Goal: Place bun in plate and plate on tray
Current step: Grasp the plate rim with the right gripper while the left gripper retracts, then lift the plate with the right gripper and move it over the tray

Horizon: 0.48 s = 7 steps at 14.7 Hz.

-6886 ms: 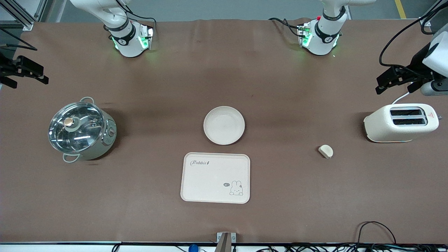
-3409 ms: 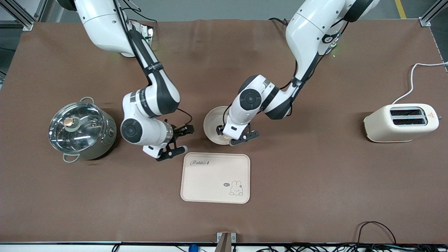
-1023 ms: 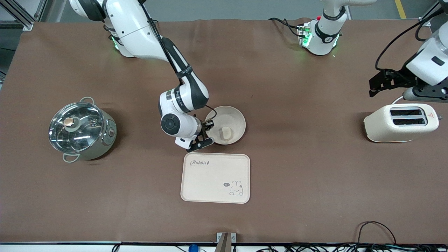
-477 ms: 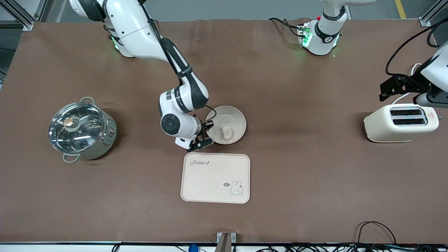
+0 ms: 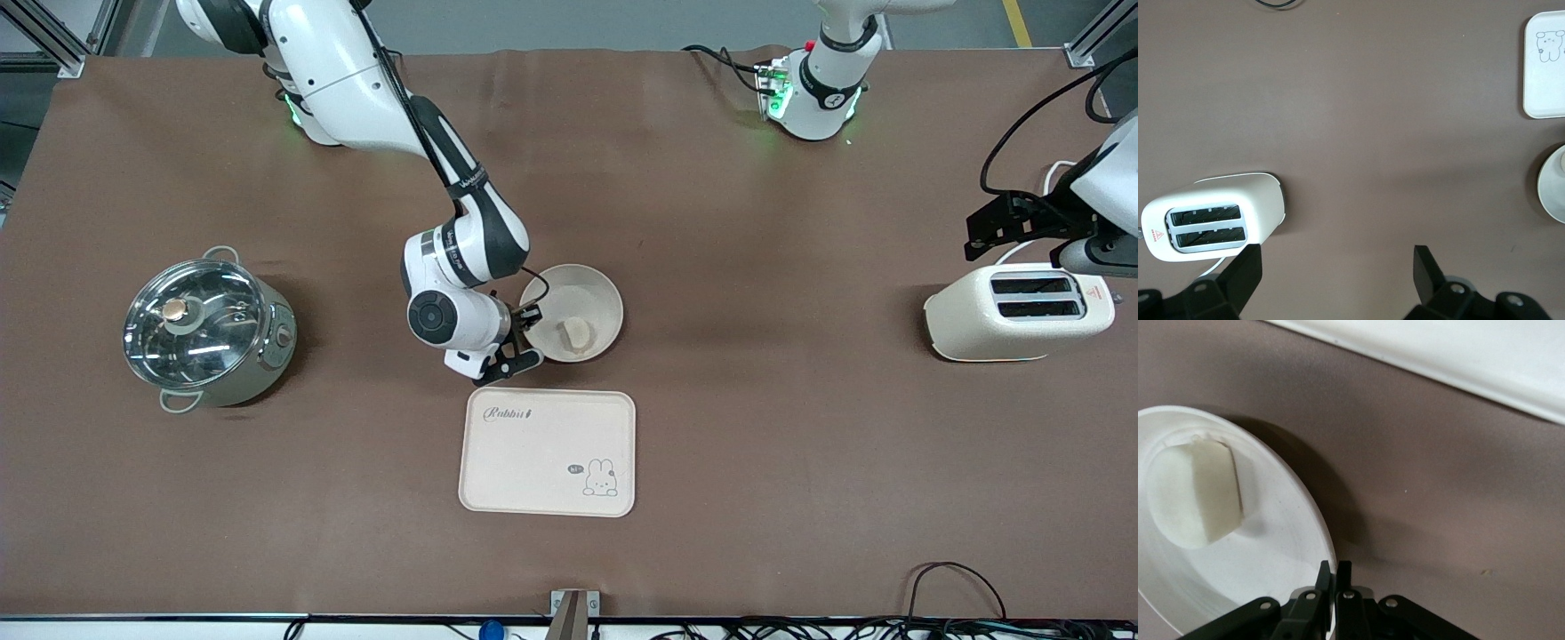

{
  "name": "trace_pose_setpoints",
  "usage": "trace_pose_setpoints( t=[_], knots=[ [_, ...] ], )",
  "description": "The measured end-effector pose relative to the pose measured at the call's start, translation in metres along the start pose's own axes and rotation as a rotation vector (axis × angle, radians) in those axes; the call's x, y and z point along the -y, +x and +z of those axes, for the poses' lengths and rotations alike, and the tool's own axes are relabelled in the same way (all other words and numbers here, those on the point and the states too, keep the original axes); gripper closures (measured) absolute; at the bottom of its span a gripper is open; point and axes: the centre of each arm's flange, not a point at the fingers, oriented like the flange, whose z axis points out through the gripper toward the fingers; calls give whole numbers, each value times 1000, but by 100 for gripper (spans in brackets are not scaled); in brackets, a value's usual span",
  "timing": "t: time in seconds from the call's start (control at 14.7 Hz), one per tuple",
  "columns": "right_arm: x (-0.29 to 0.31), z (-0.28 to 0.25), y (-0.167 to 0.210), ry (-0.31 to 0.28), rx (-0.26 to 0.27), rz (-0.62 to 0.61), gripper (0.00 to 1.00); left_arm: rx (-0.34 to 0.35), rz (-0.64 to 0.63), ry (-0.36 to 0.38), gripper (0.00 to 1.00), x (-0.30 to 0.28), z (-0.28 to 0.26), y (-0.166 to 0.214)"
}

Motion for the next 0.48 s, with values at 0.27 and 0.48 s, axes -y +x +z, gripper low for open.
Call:
trace_pose_setpoints(
  t=[0.27, 0.48],
  knots=[
    [-7, -22, 3, 18, 2, 12, 96, 2, -4, -2, 0, 2, 1, 1],
    [-22, -62, 13, 101, -19, 61, 96, 11, -5, -3, 0, 3, 7, 4]
  ],
)
